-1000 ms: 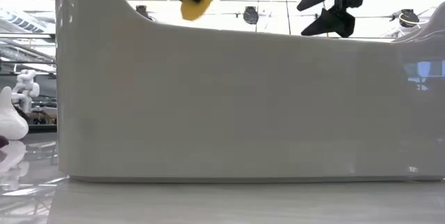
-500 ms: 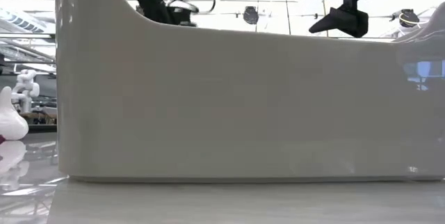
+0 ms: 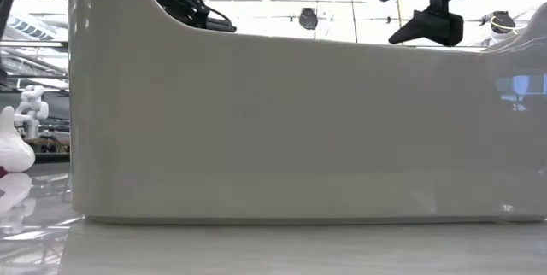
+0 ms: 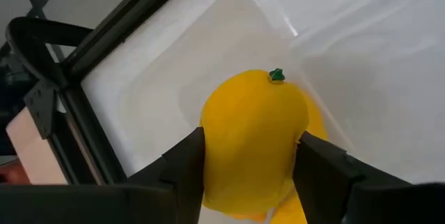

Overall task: Sort produce into baskets
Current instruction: Put the lemon into the transparent bin

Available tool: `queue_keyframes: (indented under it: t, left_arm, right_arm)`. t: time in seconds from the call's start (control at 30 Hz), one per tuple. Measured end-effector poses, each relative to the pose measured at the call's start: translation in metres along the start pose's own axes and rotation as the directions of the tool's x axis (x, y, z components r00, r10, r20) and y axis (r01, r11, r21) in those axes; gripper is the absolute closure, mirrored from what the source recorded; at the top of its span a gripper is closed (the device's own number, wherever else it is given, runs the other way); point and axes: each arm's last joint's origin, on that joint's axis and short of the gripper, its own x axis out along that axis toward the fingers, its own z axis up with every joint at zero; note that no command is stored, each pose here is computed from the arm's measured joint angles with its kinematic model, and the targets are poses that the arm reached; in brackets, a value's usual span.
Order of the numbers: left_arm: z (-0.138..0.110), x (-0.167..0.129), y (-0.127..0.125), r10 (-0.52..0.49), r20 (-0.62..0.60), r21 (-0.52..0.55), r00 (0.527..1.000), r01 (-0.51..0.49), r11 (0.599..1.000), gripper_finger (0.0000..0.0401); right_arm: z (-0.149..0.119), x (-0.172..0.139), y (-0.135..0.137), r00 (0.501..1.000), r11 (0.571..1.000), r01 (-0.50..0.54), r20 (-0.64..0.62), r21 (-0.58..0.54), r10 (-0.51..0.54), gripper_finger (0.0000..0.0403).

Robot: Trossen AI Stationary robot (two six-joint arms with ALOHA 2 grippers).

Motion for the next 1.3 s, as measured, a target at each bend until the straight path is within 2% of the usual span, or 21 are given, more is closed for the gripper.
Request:
queue_keyframes:
  t: [0.2,0.33,0.43,0.53,0.63,0.7,0.8,0.9,1.07,1.3]
  left_arm:
    - [0.0,0.002,0.0,0.015,-0.005,0.055,1.0,-0.014,0.998,0.0146]
    - [-0.002,-0.005,0.006,0.073,0.026,0.058,0.997,-0.075,0.995,0.0109]
    - [-0.005,-0.015,0.013,0.091,0.053,0.043,0.994,-0.094,0.995,0.0096]
    - [-0.01,-0.031,0.022,0.067,0.093,-0.008,0.993,-0.066,0.998,0.0093]
    - [-0.017,-0.049,0.022,-0.027,0.138,-0.098,0.99,0.041,0.994,0.0093]
    - [-0.022,-0.063,0.017,-0.094,0.198,-0.117,0.976,0.118,0.986,0.0093]
    - [-0.029,-0.082,0.003,-0.176,0.292,-0.087,0.94,0.209,0.974,0.0093]
    - [-0.039,-0.094,-0.015,-0.239,0.338,-0.057,0.91,0.273,0.96,0.0093]
    - [-0.056,-0.105,-0.037,-0.267,0.358,0.013,0.895,0.282,0.959,0.0092]
    - [-0.075,-0.113,-0.05,-0.275,0.35,0.043,0.895,0.278,0.96,0.0092]
  right_arm:
    - [-0.001,0.0,-0.002,1.0,0.999,0.031,-0.003,-0.014,-0.031,0.0089]
    - [-0.001,-0.001,-0.014,0.991,0.991,0.134,-0.014,0.009,-0.134,0.0089]
    - [0.004,-0.001,-0.031,0.968,0.967,0.249,-0.042,0.052,-0.247,0.009]
    - [0.008,-0.003,-0.053,0.916,0.909,0.398,-0.1,0.126,-0.388,0.009]
    - [0.011,-0.004,-0.071,0.85,0.817,0.527,-0.153,0.236,-0.504,0.009]
    - [0.015,-0.003,-0.081,0.812,0.768,0.583,-0.146,0.266,-0.565,0.009]
    - [0.022,0.002,-0.091,0.77,0.719,0.633,-0.134,0.285,-0.624,0.009]
    - [0.03,0.013,-0.098,0.752,0.699,0.646,-0.101,0.306,-0.651,0.009]
    - [0.035,0.032,-0.113,0.682,0.634,0.72,-0.116,0.283,-0.722,0.009]
    - [0.034,0.058,-0.136,0.588,0.526,0.802,-0.218,0.282,-0.779,0.009]
